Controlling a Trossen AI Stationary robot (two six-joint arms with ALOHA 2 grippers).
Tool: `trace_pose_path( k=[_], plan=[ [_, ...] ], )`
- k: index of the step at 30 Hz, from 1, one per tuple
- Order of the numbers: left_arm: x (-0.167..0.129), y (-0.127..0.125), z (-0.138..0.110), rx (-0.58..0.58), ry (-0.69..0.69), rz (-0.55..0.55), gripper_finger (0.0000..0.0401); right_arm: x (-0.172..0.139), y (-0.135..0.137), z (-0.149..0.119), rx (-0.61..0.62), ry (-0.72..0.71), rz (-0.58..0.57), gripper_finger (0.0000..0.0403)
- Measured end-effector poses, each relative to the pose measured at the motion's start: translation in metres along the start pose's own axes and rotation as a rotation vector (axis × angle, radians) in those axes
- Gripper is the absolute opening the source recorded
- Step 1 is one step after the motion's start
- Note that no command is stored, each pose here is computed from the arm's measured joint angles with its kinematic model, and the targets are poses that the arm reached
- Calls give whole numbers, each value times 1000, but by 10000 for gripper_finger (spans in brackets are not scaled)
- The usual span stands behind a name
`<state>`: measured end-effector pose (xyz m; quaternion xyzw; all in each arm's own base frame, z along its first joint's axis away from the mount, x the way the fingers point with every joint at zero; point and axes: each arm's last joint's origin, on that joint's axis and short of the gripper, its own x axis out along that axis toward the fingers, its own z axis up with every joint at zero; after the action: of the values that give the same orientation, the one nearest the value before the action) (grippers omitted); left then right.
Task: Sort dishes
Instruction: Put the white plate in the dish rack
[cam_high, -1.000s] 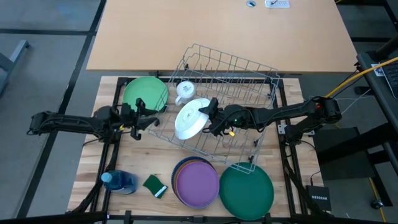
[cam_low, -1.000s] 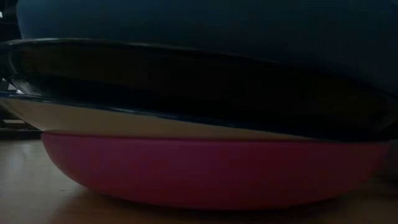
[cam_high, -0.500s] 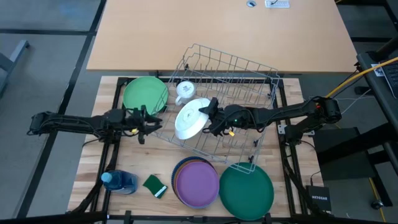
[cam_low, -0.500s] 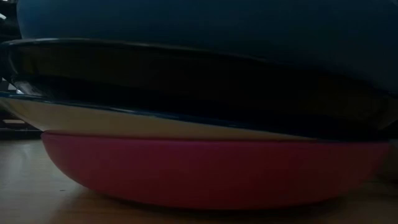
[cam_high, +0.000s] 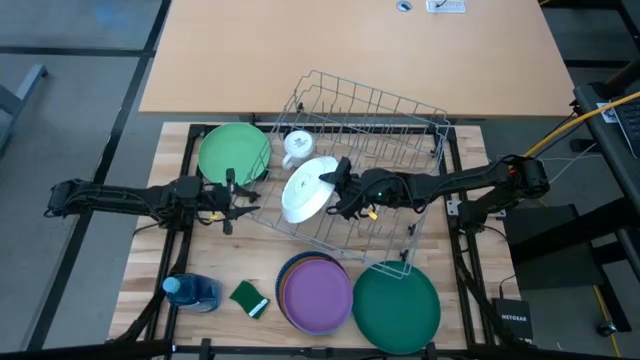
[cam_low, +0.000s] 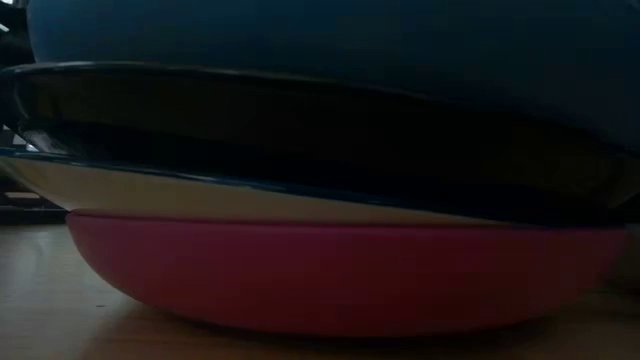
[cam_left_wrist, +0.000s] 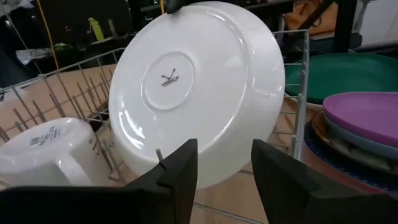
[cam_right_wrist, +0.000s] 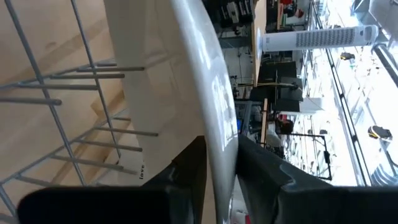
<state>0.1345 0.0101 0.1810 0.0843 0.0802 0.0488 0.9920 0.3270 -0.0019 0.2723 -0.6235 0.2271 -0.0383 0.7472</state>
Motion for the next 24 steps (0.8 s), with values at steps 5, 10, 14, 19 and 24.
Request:
trace_pose_path(
  k=[5, 10, 14, 19, 24],
  plan=[
    [0, 0, 0, -77, 0, 10, 141, 0, 0, 0, 22, -26, 7, 88],
    [0, 0, 0, -80, -2, 12, 141, 0, 1, 0, 40, -28, 22, 88],
    [0, 0, 0, -53, -1, 10, 141, 0, 2, 0, 81, -24, 31, 88],
    [0, 0, 0, -68, -2, 11, 141, -2, 0, 0, 102, -43, 46, 88],
    [0, 1, 0, -84, -4, 13, 141, -4, -12, 3, 112, -44, 107, 88]
  ],
)
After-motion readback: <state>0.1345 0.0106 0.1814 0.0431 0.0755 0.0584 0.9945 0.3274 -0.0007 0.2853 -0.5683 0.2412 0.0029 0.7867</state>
